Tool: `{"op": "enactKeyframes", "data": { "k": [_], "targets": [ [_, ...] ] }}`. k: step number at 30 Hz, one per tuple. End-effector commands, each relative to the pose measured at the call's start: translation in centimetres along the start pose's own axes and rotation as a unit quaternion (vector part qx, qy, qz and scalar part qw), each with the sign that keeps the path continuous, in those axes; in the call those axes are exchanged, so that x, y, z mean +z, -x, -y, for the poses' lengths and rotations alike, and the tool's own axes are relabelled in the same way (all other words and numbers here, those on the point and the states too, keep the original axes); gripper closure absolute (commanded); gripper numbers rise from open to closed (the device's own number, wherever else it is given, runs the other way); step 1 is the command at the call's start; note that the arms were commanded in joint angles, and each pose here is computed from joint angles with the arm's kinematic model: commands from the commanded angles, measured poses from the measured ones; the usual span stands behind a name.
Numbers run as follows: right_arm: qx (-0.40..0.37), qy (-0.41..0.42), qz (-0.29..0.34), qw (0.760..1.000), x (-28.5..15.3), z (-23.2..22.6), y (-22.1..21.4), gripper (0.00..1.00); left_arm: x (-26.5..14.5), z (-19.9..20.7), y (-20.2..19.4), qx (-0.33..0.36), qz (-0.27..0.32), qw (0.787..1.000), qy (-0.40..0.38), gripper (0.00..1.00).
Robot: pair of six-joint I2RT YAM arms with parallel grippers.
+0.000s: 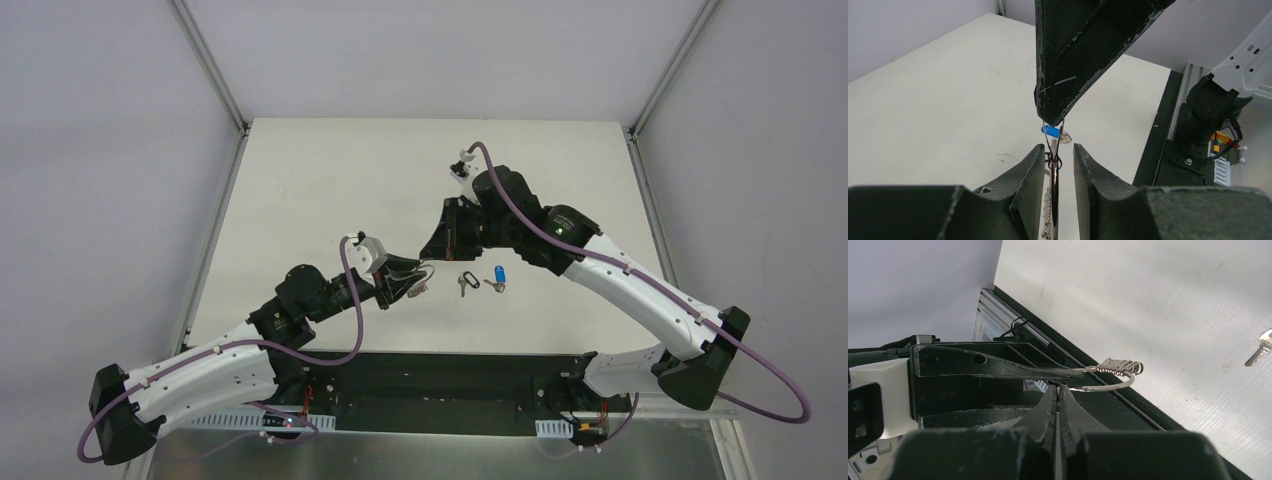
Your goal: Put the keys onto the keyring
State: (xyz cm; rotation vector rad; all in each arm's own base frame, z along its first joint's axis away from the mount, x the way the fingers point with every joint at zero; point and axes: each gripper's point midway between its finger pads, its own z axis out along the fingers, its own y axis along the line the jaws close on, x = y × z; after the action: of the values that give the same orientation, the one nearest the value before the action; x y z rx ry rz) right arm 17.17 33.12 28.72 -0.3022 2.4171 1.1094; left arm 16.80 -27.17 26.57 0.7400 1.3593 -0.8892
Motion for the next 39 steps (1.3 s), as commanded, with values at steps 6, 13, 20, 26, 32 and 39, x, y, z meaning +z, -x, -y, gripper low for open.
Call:
{"op": "enactKeyframes", "data": {
  "k": [6, 13, 20, 26, 32, 39],
  "targets": [
    [-0.013, 0.034, 0.032, 0.999, -2.2, -2.6, 1.4, 1.0, 0.1, -0.1, 1.7, 0.011, 0.035, 0.999, 0.003, 0.71],
    [-0.016, 0.035, 0.031, 0.999, -2.2, -2.7, 1.4, 1.0, 0.2, -0.2, 2.1, 0.014, 0.042, 0.999, 0.005, 0.68],
    [-0.017, 0.036, 0.029, 0.999, -2.2, -2.8, 1.3, 1.0, 0.1, -0.2, 2.2, 0.015, 0.045, 0.999, 0.007, 0.68],
    [-0.018, 0.037, 0.03, 0.999, -2.2, -2.9, 1.4, 1.0, 0.0, -0.2, 2.5, 0.014, 0.05, 0.999, 0.007, 0.68],
    [-0.019, 0.038, 0.029, 0.999, -2.2, -3.0, 1.3, 1.0, 0.0, -0.2, 2.5, 0.013, 0.052, 0.999, 0.007, 0.69],
    [-0.021, 0.036, 0.025, 0.999, -2.1, -2.9, 1.1, 1.0, 0.1, -0.4, 3.1, 0.012, 0.063, 0.998, 0.014, 1.0]
  ]
}}
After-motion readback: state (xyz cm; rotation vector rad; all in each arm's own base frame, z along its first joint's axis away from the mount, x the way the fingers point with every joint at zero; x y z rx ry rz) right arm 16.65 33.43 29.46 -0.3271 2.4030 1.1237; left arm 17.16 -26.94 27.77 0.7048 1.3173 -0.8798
